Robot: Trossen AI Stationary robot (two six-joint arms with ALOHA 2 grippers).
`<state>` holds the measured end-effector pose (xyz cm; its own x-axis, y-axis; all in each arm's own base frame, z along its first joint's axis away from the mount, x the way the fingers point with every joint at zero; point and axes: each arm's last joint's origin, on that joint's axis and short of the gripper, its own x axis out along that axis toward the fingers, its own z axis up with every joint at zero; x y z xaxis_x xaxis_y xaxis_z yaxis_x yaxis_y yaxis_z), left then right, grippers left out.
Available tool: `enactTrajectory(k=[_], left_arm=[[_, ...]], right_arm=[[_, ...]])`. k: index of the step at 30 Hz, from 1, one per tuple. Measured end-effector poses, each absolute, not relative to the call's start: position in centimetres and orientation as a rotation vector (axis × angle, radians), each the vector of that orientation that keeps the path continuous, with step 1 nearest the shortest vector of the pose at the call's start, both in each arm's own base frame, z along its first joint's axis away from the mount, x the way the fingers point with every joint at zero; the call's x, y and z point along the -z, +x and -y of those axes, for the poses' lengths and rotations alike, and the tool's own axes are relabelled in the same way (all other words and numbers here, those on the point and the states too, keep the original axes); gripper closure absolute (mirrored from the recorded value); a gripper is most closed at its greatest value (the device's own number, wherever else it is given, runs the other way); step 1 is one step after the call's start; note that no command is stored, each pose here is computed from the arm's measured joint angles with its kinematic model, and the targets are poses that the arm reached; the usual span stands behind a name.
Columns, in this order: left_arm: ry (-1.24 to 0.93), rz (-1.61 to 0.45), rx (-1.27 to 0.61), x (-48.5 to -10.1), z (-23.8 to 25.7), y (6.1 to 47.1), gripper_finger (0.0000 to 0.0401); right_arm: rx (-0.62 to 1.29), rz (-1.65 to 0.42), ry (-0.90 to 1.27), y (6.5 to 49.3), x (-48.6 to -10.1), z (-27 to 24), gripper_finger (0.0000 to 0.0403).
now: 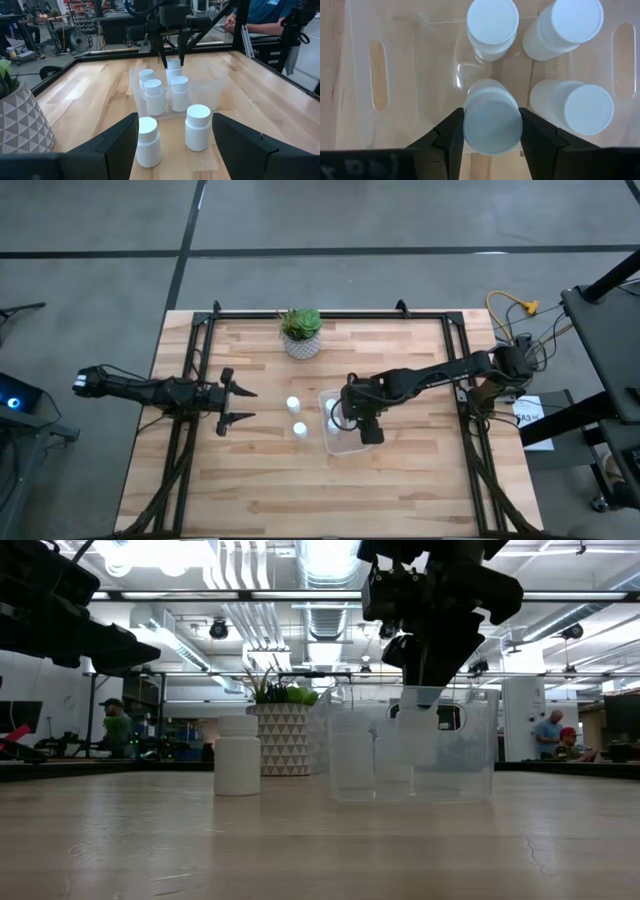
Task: Pick and place pill bottles into a basket
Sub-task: Put the white medicine bottle into the transparent bin
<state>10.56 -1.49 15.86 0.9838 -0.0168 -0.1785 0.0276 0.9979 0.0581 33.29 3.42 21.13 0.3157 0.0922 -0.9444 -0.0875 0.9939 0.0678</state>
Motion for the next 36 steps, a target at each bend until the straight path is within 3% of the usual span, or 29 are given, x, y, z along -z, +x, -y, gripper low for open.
enactTrajectory(k=[36], left_arm=[[0.061,-0.161,0.023,-16.0,1.5,10.5,0.0166]], right_arm=[[-0.096,-1.274,0.049,33.1,-21.0,-2.4,0.0256]])
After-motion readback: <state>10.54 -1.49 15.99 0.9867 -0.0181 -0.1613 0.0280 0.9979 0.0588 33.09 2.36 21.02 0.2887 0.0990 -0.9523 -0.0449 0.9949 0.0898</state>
